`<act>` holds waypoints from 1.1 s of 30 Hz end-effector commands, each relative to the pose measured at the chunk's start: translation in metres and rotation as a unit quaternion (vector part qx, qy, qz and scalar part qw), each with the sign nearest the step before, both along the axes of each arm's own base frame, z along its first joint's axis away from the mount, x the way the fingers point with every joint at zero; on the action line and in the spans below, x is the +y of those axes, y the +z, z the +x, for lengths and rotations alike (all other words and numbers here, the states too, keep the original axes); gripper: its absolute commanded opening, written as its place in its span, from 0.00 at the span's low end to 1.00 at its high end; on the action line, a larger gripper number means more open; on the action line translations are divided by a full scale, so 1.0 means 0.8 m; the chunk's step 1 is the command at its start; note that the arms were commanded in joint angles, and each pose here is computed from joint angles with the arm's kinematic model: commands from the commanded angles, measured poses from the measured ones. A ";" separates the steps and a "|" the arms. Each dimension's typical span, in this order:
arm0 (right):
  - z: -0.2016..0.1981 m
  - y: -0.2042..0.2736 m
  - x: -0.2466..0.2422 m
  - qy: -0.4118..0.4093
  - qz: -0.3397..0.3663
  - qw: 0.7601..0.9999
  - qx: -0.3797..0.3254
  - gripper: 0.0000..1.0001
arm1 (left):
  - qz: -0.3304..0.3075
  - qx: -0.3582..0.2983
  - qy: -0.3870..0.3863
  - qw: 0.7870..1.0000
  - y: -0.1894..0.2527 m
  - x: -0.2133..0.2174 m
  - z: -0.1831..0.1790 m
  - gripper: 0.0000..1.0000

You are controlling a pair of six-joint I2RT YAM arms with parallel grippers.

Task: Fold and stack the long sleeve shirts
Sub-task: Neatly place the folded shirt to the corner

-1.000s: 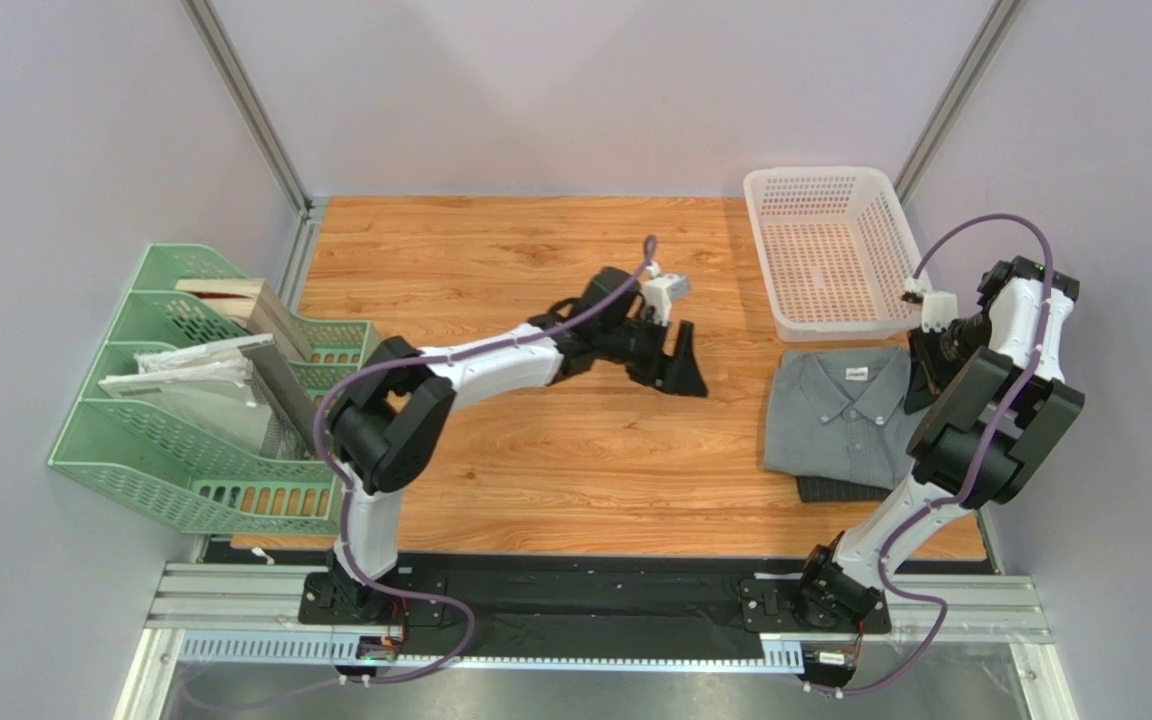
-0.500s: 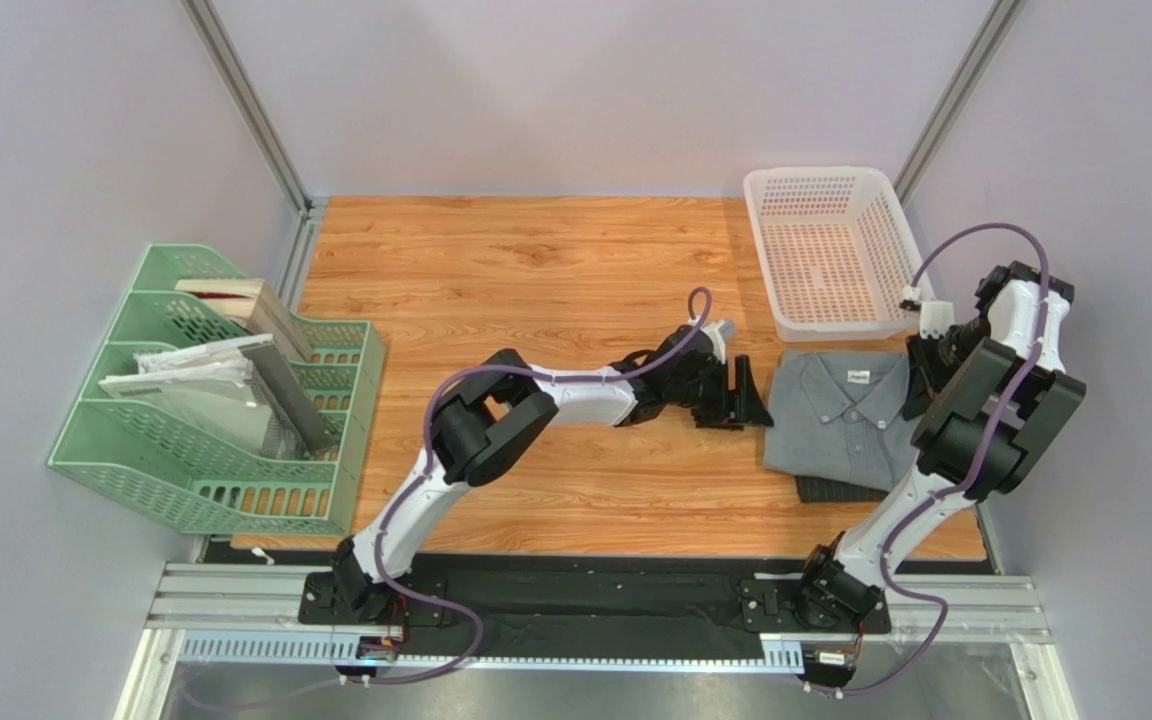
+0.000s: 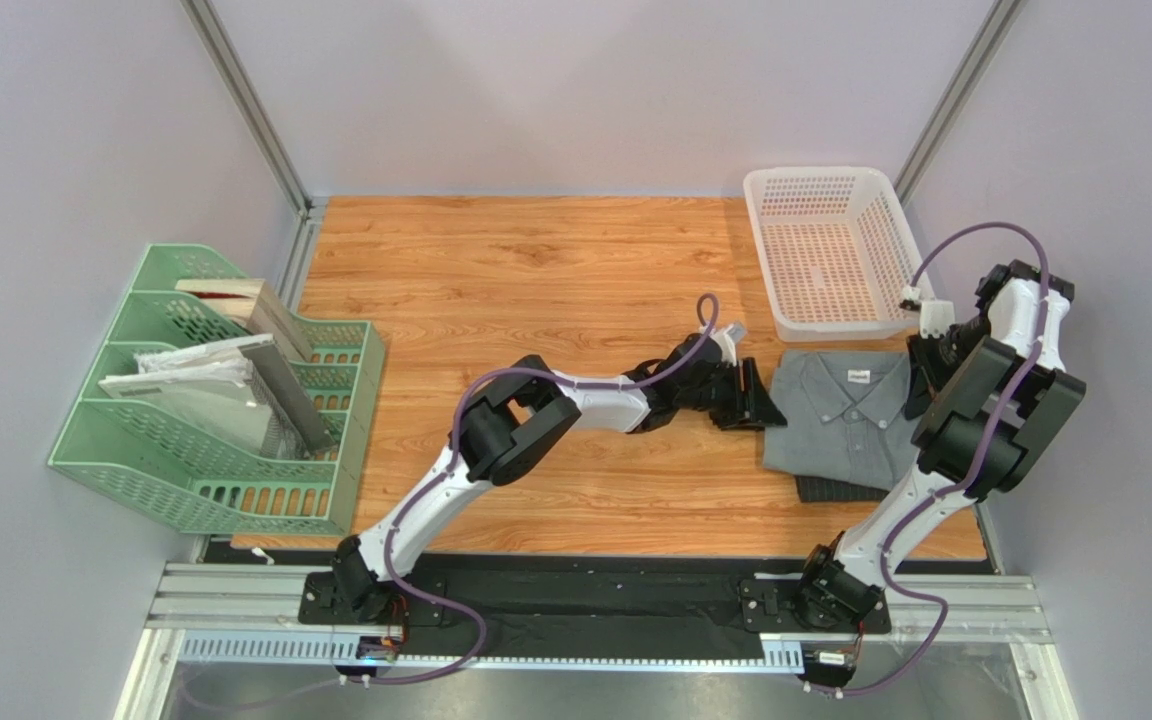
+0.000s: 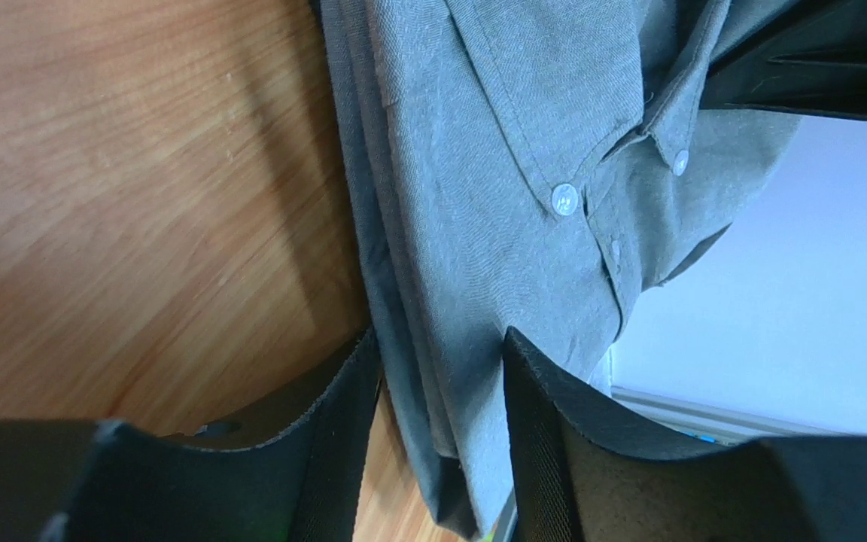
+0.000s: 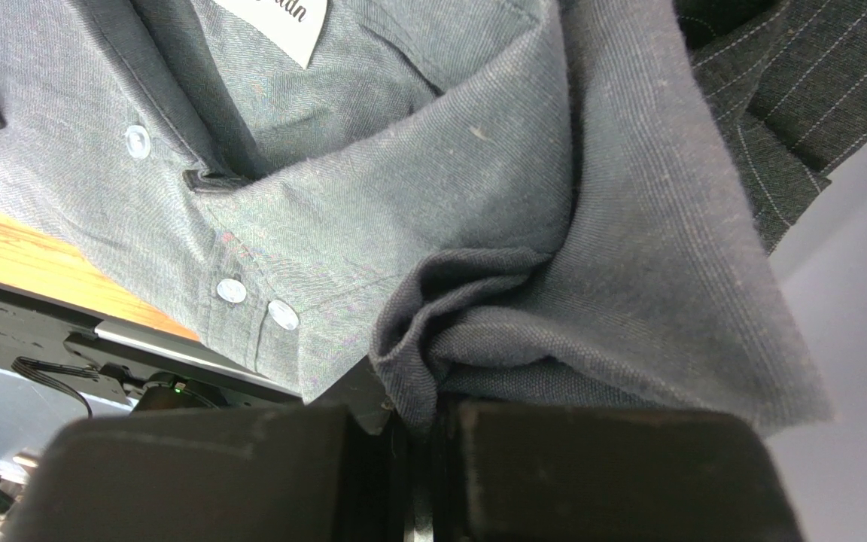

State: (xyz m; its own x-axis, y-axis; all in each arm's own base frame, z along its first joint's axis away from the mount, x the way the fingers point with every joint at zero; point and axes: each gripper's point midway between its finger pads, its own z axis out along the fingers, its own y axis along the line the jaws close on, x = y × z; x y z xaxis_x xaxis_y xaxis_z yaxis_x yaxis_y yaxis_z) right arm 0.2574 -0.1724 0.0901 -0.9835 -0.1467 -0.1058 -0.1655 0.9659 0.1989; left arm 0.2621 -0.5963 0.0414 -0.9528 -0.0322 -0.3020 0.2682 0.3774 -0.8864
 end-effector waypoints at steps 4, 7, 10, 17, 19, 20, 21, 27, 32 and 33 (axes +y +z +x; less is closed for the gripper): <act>-0.048 0.027 0.032 0.004 0.062 0.995 0.084 0.00 | -0.032 -0.001 -0.017 0.999 0.004 -0.022 -0.005 0.31; -0.046 0.027 0.030 0.004 0.060 0.995 0.081 0.00 | -0.049 -0.013 -0.024 0.998 0.024 -0.028 -0.004 0.09; -0.045 0.029 0.029 0.004 0.056 0.995 0.078 0.00 | -0.066 -0.029 -0.027 0.997 0.047 -0.030 -0.005 0.00; -0.041 0.046 0.018 0.013 0.028 0.998 0.056 0.00 | -0.094 -0.066 -0.043 0.993 0.105 -0.031 -0.023 0.00; -0.040 0.051 0.014 0.017 0.019 0.998 0.050 0.00 | -0.095 -0.076 -0.048 0.991 0.112 -0.032 -0.029 0.00; -0.041 0.052 0.012 0.016 0.017 0.999 0.049 0.00 | -0.096 -0.081 -0.050 0.991 0.120 -0.032 -0.032 0.00; -0.041 0.053 0.010 0.018 0.016 0.999 0.048 0.00 | -0.096 -0.088 -0.047 0.990 0.125 -0.033 -0.031 0.00; -0.042 0.060 0.001 0.017 0.010 0.999 0.040 0.00 | -0.101 -0.098 -0.059 0.988 0.137 -0.038 -0.049 0.00; -0.039 0.068 -0.010 0.024 0.000 0.999 0.029 0.00 | -0.104 -0.109 -0.066 0.986 0.141 -0.045 -0.063 0.00; -0.039 0.068 -0.012 0.024 -0.001 0.999 0.028 0.00 | -0.103 -0.111 -0.068 0.986 0.140 -0.047 -0.064 0.00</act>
State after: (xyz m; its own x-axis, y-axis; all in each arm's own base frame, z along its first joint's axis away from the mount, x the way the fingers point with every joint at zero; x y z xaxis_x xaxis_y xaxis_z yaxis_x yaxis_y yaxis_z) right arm 0.2682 -0.2025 0.1093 -0.9741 -0.1689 -0.1503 -0.1872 0.9752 0.1179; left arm 0.2204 -0.6273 0.1095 -0.9028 0.0259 -0.4292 0.4237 0.2246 -0.8775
